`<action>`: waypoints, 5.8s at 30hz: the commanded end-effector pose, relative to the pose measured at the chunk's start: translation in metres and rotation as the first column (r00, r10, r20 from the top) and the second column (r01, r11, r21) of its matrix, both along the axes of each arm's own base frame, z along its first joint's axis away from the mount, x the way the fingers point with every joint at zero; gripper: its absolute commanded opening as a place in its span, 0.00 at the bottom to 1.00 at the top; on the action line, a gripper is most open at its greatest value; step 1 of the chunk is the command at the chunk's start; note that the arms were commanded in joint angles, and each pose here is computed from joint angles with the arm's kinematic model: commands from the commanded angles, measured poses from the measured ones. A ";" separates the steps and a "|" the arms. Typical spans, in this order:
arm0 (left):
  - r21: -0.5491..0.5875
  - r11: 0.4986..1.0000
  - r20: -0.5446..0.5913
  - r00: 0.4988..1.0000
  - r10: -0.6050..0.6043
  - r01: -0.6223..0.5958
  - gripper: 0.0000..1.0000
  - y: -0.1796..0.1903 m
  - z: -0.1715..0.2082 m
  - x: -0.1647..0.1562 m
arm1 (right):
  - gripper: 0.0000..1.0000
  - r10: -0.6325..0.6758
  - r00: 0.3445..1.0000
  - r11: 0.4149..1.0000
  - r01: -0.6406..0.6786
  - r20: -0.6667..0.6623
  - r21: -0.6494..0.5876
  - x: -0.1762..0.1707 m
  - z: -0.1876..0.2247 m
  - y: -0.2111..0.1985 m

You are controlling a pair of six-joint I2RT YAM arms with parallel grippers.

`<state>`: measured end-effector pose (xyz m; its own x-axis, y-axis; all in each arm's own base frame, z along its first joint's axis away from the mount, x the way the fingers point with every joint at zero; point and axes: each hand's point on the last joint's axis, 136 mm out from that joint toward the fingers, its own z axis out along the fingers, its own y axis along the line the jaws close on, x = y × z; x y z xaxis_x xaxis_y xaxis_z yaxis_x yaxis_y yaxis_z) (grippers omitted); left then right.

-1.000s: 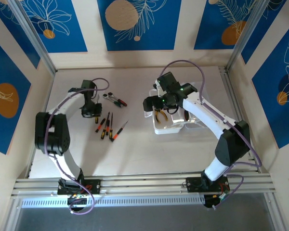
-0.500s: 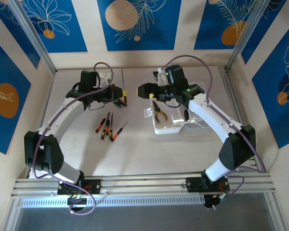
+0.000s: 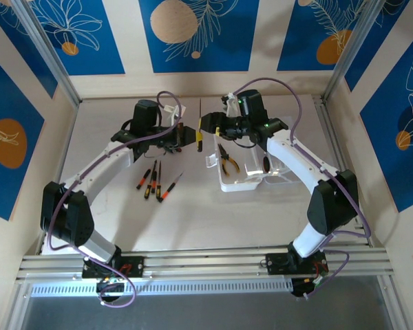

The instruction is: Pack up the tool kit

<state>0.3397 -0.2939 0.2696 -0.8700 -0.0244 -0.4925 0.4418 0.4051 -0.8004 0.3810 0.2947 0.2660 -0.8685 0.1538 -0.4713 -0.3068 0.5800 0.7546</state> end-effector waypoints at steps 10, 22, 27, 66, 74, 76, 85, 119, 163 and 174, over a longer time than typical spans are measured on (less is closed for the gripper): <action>-0.029 0.996 -0.003 0.997 -0.080 0.080 0.00 -0.018 0.002 -0.008 | 0.36 0.054 0.998 0.997 -0.056 0.026 0.057 0.006 0.013 0.015; 0.081 0.996 -0.003 1.000 -0.020 0.020 0.45 -0.004 -0.006 -0.002 | 0.00 0.014 1.000 1.000 -0.013 0.019 -0.025 0.002 0.007 -0.007; 0.360 0.916 0.024 0.983 0.182 -0.178 1.00 0.065 -0.029 0.022 | 0.00 -0.080 0.996 0.974 0.083 0.025 -0.208 0.005 0.002 -0.076; 0.760 0.624 -0.059 0.936 0.346 -0.182 0.89 0.193 -0.156 -0.001 | 0.28 -0.287 0.954 0.463 0.061 -0.084 -0.884 0.022 -0.111 -0.266; 0.799 0.570 -0.066 0.914 0.401 -0.192 0.78 0.208 -0.173 -0.019 | 0.78 -0.233 0.972 0.511 0.140 0.020 -0.848 0.027 -0.047 -0.241; 0.816 0.547 -0.074 0.904 0.420 -0.187 0.72 0.214 -0.182 -0.022 | 0.96 -0.201 0.979 0.553 0.140 0.031 -0.821 0.022 -0.034 -0.225; 0.862 0.480 -0.098 0.879 0.467 -0.159 0.41 0.236 -0.212 -0.012 | 0.99 -0.126 0.992 0.657 0.085 0.002 -0.749 0.005 -0.041 -0.178; 0.694 0.683 -0.079 0.919 0.387 -0.228 0.00 0.192 -0.143 0.005 | 0.99 -0.045 0.999 0.869 0.054 0.030 -0.491 -0.025 -0.008 -0.125; -0.017 0.993 0.110 0.987 -0.115 0.117 0.03 -0.017 0.012 -0.025 | 0.00 0.020 0.995 0.999 -0.023 -0.094 -0.028 -0.019 -0.005 0.011; 0.398 0.894 0.019 0.976 0.216 -0.206 1.00 0.103 -0.053 0.011 | 0.00 -0.195 0.980 0.863 0.192 0.041 -0.467 -0.009 -0.008 -0.173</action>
